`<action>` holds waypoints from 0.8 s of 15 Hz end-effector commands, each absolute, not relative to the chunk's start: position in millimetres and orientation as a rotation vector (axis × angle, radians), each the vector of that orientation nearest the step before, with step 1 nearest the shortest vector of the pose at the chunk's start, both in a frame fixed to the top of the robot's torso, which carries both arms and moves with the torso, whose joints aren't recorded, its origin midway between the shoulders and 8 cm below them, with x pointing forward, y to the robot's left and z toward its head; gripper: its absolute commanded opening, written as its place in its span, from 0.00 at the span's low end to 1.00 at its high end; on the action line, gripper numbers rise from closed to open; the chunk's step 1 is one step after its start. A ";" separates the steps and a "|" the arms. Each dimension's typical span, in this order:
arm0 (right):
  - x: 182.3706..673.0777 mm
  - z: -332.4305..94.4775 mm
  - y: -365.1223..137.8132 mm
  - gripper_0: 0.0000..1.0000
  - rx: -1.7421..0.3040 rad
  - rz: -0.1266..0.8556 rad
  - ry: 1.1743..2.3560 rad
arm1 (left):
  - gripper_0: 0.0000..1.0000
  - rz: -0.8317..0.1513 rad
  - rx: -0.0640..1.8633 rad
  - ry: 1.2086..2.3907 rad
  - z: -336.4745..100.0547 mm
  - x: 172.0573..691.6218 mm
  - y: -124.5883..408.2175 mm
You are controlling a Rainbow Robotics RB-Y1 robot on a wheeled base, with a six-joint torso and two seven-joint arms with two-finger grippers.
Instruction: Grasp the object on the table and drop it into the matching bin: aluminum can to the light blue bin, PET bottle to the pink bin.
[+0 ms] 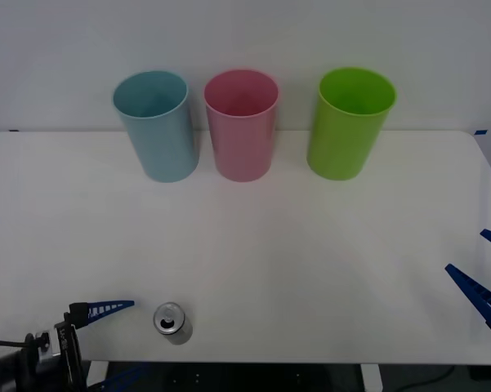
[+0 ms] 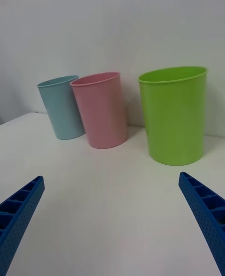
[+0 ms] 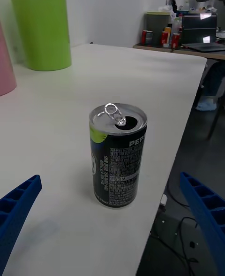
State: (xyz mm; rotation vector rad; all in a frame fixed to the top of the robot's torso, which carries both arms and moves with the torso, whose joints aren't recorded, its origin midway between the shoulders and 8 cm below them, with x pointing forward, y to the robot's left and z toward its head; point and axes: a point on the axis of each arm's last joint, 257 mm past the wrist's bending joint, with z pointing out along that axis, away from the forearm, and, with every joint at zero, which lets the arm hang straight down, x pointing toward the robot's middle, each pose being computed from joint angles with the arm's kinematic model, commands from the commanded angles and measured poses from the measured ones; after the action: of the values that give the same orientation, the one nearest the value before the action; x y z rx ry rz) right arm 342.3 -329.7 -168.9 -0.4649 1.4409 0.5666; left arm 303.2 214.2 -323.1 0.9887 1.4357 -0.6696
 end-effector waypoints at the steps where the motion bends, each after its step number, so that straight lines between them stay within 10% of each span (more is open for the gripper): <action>1: 342.3 -168.9 -329.7 1.00 -0.465 0.567 1.441 | 1.00 -0.665 0.996 1.432 -325.5 307.9 206.3; 12: 342.3 -168.9 -329.7 1.00 -0.465 0.567 1.441 | 1.00 -0.677 0.988 1.420 -343.2 329.3 168.8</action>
State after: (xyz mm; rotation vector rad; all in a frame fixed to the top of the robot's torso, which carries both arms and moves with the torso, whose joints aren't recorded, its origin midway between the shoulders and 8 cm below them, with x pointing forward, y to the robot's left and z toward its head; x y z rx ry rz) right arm 342.3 -329.7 -168.9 -0.4649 1.4410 0.5666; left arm 327.6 172.4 -343.1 0.9902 1.4246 -0.6743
